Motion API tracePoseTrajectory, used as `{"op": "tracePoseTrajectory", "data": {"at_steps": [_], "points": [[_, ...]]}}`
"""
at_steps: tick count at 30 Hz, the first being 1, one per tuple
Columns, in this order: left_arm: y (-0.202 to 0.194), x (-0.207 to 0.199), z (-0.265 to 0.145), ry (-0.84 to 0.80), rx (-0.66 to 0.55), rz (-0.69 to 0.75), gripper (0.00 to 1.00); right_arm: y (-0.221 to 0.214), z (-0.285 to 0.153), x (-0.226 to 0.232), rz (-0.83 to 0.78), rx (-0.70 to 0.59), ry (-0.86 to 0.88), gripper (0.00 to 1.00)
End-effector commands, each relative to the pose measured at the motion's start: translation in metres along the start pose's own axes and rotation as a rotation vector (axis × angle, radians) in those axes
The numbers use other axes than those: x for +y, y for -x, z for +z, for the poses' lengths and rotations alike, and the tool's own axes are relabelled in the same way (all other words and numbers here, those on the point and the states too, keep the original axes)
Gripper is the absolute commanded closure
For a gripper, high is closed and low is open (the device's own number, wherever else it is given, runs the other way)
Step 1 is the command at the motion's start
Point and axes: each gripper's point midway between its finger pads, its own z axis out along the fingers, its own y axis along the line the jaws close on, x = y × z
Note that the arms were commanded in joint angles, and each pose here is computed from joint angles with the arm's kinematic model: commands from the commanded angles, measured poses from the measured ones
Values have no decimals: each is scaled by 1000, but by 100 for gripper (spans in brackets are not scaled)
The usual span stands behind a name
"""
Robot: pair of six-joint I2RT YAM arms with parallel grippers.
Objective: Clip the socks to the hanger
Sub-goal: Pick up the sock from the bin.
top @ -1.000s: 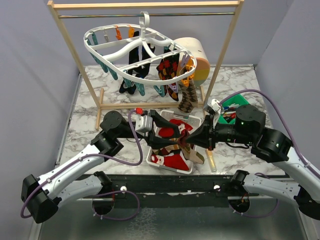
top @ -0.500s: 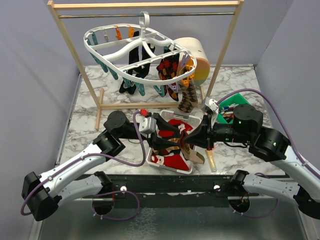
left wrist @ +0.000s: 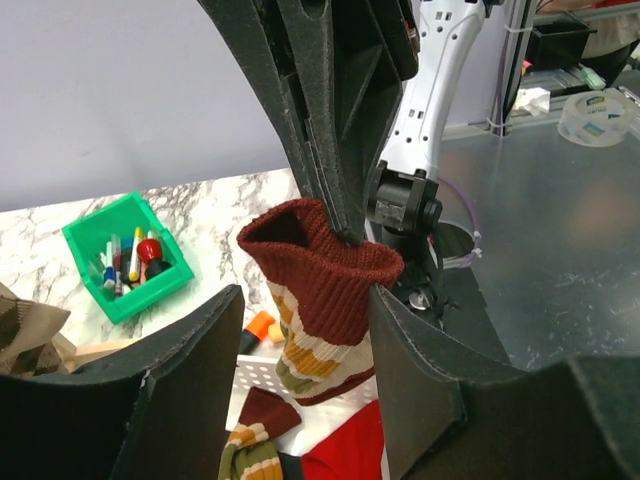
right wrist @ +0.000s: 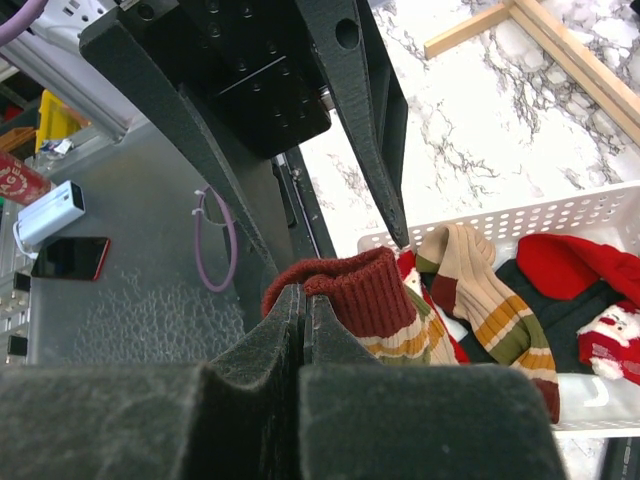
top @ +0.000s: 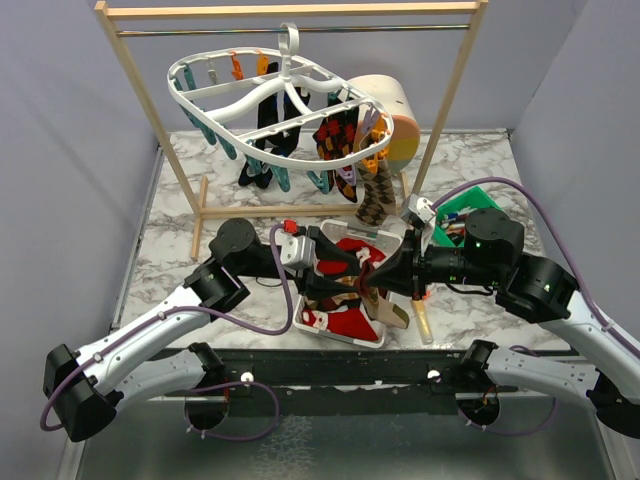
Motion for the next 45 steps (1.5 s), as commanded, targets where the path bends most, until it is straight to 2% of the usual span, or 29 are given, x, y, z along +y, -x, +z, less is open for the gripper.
{"op": "tracePoseTrajectory", "data": {"at_steps": [1,6,18,23,36,45], "points": [[5,-4,-1,-19,14,24,46,1,1,4,-12,-11,23,99],[5,-3,-2,-6,16,27,46,1,2,4,-10,-12,26,99],[5,-1,0,-2,17,32,61,1,5,6,-1,-15,40,99],[6,-1,1,-3,13,33,64,-1,5,6,4,-13,44,99],[7,4,-4,52,12,62,100,-1,-2,2,6,-18,3,99],[4,11,-15,145,28,82,100,-3,-11,-13,28,-22,-106,99]]}}
